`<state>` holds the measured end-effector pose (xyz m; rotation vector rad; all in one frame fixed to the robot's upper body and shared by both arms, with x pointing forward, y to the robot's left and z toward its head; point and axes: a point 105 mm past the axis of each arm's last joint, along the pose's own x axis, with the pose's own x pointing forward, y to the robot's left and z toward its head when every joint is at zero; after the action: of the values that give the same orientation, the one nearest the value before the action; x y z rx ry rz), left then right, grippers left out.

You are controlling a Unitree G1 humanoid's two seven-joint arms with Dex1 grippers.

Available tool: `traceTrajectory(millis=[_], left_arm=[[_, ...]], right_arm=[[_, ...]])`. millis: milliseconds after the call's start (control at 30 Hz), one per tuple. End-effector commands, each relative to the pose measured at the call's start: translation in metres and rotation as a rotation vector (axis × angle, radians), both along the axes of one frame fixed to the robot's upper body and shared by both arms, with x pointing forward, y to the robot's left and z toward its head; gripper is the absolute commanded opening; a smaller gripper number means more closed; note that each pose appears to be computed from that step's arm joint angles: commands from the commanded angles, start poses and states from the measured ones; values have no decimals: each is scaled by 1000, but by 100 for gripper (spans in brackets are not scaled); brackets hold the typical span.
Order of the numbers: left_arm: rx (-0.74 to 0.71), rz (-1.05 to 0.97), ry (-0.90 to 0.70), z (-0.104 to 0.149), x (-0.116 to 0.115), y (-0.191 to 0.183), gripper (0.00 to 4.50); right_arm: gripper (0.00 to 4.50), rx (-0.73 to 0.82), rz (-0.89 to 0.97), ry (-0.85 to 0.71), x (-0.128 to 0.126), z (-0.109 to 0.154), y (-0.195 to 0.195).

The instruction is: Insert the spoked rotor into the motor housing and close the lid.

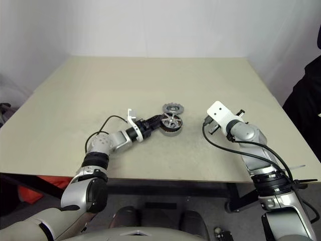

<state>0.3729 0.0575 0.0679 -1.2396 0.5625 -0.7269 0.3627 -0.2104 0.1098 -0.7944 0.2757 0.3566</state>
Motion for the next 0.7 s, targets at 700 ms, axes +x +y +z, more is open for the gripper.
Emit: traceTrajectory(millis=[700], left_arm=[[261, 223, -227, 18, -7, 68, 190]], right_arm=[[0, 334, 326, 62, -3, 3, 128]])
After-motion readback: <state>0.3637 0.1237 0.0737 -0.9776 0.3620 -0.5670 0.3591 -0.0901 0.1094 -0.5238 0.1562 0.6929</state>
